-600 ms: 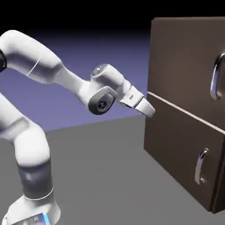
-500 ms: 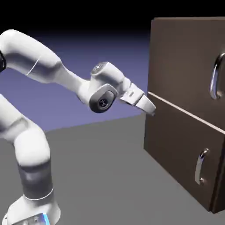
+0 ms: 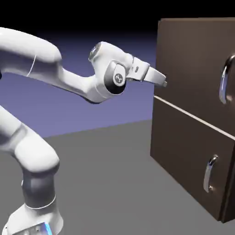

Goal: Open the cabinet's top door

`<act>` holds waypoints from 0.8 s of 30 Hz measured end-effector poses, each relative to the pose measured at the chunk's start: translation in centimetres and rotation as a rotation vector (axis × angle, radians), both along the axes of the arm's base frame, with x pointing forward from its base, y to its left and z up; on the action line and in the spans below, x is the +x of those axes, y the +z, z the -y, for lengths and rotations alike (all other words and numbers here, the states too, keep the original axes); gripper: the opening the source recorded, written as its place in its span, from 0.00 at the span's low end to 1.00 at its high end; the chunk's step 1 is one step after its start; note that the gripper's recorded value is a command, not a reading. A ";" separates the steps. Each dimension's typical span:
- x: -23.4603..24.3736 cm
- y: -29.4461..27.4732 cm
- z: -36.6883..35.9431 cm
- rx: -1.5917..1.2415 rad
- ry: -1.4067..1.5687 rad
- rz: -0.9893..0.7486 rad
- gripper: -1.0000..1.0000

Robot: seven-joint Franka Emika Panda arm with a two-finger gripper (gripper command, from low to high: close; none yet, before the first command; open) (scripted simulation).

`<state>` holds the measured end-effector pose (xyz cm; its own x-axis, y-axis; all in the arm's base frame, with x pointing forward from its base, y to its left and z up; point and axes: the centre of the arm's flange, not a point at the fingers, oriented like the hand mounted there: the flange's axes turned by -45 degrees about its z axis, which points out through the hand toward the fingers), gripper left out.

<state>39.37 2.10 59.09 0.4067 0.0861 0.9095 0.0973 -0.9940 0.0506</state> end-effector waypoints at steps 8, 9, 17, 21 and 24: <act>-0.4 3.4 1.4 0.017 0.011 0.128 0.50; -0.5 3.7 1.6 0.020 0.012 0.143 0.50; -0.4 5.4 4.3 0.041 0.012 0.251 0.50; -0.2 5.7 6.1 0.051 0.009 0.296 0.50; 0.2 5.6 7.5 0.059 0.006 0.326 0.50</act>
<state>39.57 -5.42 64.66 0.0932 0.0312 0.9952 0.0910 -0.9956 0.0227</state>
